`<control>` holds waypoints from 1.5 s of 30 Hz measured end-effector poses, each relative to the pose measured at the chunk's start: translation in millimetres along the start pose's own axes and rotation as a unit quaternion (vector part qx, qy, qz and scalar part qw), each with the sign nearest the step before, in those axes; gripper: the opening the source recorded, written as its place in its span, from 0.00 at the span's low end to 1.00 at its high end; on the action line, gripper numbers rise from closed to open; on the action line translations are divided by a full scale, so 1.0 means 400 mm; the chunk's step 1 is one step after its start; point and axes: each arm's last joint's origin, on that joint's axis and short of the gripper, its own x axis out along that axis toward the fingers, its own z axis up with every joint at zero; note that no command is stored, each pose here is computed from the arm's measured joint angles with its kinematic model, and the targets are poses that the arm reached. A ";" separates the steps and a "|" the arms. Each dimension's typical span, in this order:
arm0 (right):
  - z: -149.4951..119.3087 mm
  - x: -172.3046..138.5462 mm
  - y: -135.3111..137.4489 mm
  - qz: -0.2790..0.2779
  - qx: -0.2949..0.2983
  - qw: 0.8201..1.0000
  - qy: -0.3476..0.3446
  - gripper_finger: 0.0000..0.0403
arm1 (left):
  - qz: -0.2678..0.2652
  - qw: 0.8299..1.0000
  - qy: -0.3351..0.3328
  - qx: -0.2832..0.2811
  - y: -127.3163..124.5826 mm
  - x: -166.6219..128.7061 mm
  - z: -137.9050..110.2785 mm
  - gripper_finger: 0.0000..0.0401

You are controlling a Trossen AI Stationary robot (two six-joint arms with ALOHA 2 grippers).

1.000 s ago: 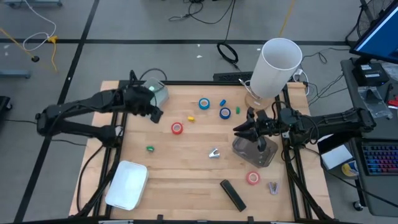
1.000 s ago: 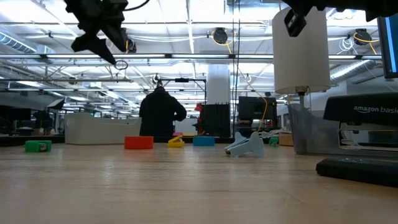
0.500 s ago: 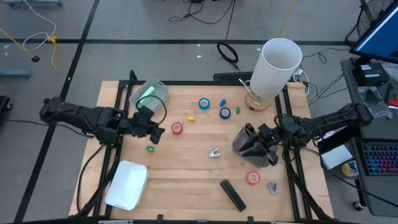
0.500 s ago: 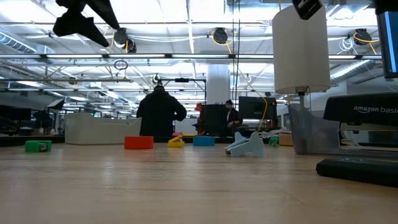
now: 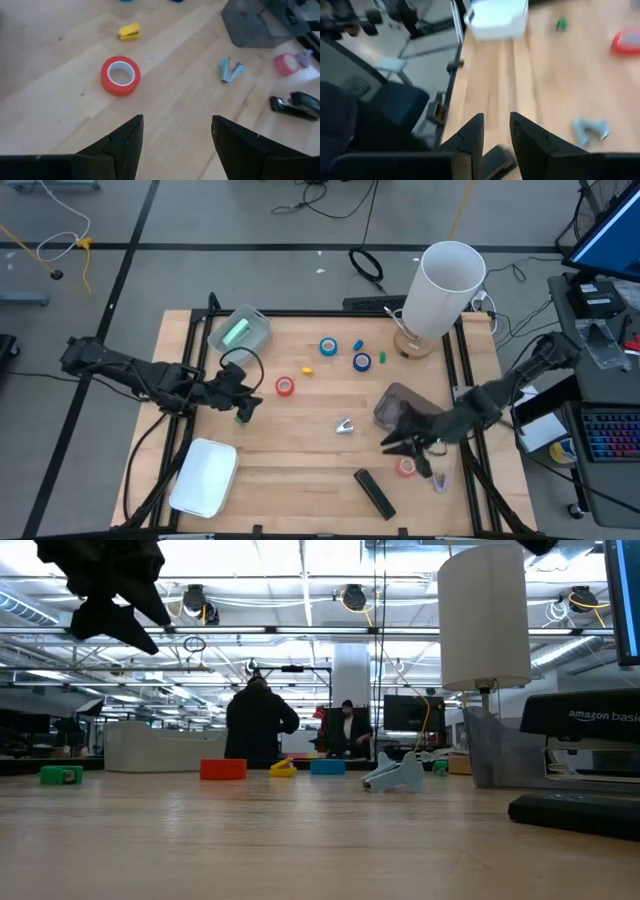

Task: Pick and place Stapler, Stapler remover, tape
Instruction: Put the large black stapler into the gray bin

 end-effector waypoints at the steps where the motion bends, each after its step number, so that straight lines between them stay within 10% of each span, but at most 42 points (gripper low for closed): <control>1: 0.000 0.013 0.014 -0.002 0.014 1.000 0.026 0.21 | -0.003 1.000 -0.002 0.004 0.001 -0.004 0.001 0.58; 12: -0.087 0.172 0.128 0.014 0.231 0.938 0.260 0.18 | -0.029 0.998 -0.025 0.059 0.008 -0.035 0.012 0.58; 22: -0.128 0.222 0.124 -0.056 0.391 0.868 0.302 0.10 | -0.031 0.995 -0.022 0.097 0.008 -0.034 0.011 0.58; 45: -0.248 0.248 0.087 -0.069 0.537 0.782 0.309 0.59 | -0.031 0.993 -0.017 0.114 0.009 -0.034 0.009 0.58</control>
